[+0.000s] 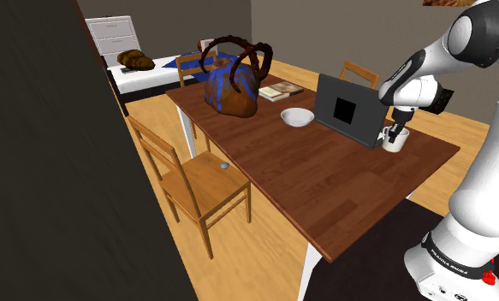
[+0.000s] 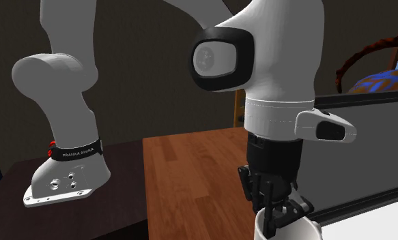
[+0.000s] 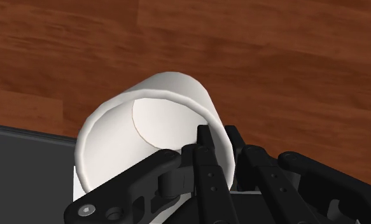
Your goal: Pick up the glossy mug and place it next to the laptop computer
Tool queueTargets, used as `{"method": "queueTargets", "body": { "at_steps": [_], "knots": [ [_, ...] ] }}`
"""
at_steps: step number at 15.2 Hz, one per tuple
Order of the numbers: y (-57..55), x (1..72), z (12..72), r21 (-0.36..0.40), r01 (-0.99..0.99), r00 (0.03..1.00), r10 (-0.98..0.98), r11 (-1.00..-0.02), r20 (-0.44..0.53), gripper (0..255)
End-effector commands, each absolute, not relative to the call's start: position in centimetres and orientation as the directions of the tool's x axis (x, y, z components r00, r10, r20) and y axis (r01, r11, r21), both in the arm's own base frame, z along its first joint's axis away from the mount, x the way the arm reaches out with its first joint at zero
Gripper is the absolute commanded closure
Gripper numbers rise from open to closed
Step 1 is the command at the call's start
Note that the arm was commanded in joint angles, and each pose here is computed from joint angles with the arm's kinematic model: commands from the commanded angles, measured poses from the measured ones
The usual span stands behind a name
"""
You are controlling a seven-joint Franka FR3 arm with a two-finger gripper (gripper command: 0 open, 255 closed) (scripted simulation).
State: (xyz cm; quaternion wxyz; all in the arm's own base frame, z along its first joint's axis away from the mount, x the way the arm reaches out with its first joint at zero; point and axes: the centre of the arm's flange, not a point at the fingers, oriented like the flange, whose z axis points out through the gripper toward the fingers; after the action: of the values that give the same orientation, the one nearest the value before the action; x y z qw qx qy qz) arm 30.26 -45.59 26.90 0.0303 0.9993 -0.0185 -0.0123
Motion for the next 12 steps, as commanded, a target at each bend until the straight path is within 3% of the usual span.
{"method": "queueTargets", "body": {
  "at_steps": [1, 6, 12],
  "knots": [
    [-45.6, 30.3, 26.9, 0.061, -0.036, 0.999, -0.038, -0.997, -0.023, 0],
    [-45.6, 30.3, 26.9, 0.061, -0.036, 0.999, -0.038, -0.997, -0.023, 0],
    [-45.3, 30.4, 31.9, 0.061, -0.036, 0.999, -0.038, -0.997, -0.023, 0]
  ]
}}
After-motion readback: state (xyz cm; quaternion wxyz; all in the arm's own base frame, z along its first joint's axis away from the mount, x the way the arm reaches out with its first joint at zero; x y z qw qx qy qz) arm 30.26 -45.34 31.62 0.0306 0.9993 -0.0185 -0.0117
